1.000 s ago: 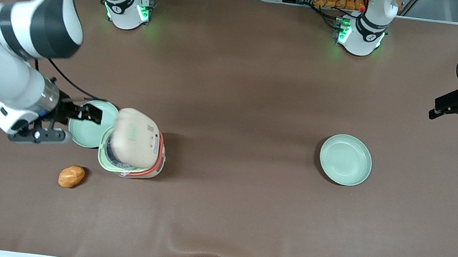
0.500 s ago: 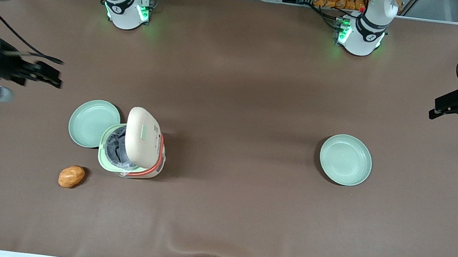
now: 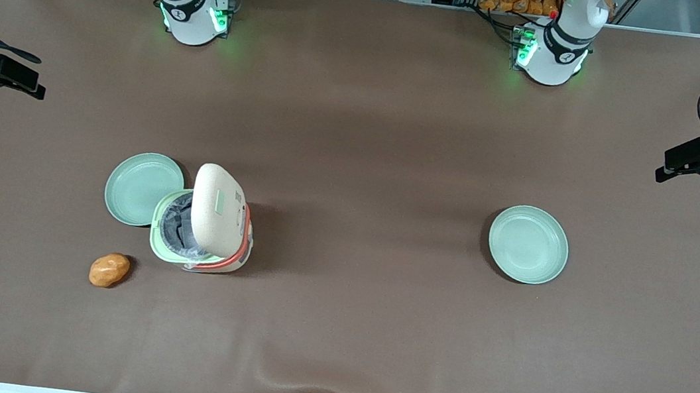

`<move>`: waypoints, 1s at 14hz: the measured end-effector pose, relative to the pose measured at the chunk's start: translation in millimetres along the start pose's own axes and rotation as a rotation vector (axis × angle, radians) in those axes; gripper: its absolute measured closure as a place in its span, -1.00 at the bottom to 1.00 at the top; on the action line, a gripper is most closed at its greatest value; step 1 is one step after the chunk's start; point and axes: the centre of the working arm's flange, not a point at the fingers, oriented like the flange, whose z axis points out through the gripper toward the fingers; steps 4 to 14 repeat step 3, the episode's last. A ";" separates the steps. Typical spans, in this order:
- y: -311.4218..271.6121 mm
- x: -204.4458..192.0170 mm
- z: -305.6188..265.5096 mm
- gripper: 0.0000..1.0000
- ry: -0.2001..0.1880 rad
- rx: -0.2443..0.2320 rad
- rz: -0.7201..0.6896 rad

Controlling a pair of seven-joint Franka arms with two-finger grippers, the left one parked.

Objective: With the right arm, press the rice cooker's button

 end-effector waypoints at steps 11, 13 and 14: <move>1.2 -1.6 -2.0 -1.00 0.003 -0.011 0.001; 1.2 -1.6 -2.0 -1.00 0.003 -0.011 0.001; 1.2 -1.6 -2.0 -1.00 0.003 -0.011 0.001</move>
